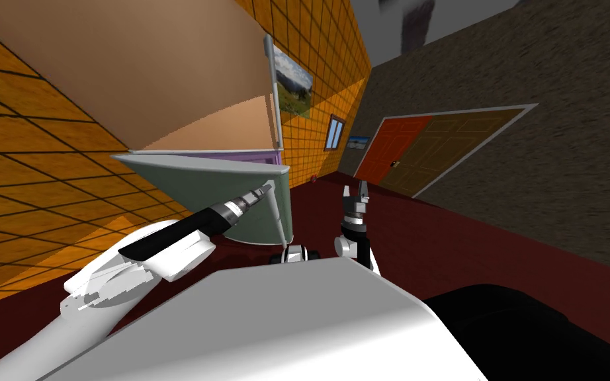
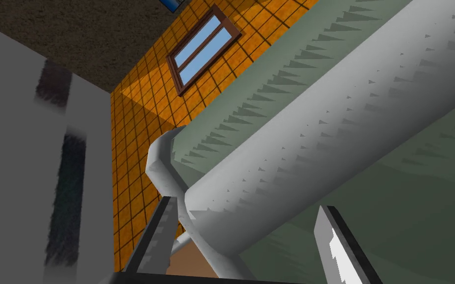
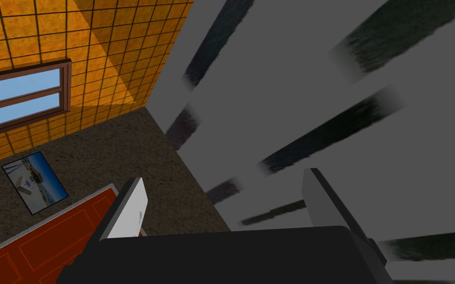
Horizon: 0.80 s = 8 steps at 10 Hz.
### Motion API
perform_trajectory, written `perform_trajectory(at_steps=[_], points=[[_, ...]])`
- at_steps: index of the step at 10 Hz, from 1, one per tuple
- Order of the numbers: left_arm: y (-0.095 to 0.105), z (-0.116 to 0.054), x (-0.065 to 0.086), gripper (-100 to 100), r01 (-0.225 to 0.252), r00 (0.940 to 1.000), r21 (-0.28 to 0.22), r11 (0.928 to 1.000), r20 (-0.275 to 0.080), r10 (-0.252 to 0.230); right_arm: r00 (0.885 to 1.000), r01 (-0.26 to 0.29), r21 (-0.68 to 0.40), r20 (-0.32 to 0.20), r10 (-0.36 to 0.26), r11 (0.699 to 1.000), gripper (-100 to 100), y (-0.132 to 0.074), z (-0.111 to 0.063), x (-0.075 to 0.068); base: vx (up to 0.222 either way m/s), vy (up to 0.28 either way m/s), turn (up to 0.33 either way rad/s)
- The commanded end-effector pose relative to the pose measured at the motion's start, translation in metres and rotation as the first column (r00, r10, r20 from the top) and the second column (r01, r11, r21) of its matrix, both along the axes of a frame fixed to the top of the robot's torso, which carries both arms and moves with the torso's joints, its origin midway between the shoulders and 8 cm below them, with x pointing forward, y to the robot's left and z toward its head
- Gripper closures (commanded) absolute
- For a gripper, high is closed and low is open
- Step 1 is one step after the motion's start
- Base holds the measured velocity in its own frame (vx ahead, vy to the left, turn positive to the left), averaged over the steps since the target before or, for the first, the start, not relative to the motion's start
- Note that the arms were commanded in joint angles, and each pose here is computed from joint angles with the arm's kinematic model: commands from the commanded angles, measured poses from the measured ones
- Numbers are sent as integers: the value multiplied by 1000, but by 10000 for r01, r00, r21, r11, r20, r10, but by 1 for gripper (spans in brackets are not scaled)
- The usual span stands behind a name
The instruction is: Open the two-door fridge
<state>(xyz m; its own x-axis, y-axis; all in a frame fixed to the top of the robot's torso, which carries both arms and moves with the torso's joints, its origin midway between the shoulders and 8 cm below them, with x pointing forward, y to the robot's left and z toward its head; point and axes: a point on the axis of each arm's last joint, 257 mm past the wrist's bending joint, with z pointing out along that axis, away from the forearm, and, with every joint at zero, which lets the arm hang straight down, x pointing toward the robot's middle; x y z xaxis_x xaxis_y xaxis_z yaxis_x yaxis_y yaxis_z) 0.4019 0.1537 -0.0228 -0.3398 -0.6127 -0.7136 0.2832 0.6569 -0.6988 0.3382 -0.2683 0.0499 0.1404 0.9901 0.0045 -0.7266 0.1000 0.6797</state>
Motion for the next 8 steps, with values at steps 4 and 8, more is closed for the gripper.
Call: perform_trajectory(at_steps=[4, 8], points=[[-20, -3, -7, 100, 738, 9972, 4, 9973, -85, -738, 10000, 1, 0, 0, -1, 10000, 0, 0, 0, 0, -158, 162, -114], [-32, -4, -12, 100, 1195, 9928, -6, 9928, -111, -1195, 10000, 0, -1, 0, 0, 10000, 0, 0, 0, 0, -208, 178, -99]])
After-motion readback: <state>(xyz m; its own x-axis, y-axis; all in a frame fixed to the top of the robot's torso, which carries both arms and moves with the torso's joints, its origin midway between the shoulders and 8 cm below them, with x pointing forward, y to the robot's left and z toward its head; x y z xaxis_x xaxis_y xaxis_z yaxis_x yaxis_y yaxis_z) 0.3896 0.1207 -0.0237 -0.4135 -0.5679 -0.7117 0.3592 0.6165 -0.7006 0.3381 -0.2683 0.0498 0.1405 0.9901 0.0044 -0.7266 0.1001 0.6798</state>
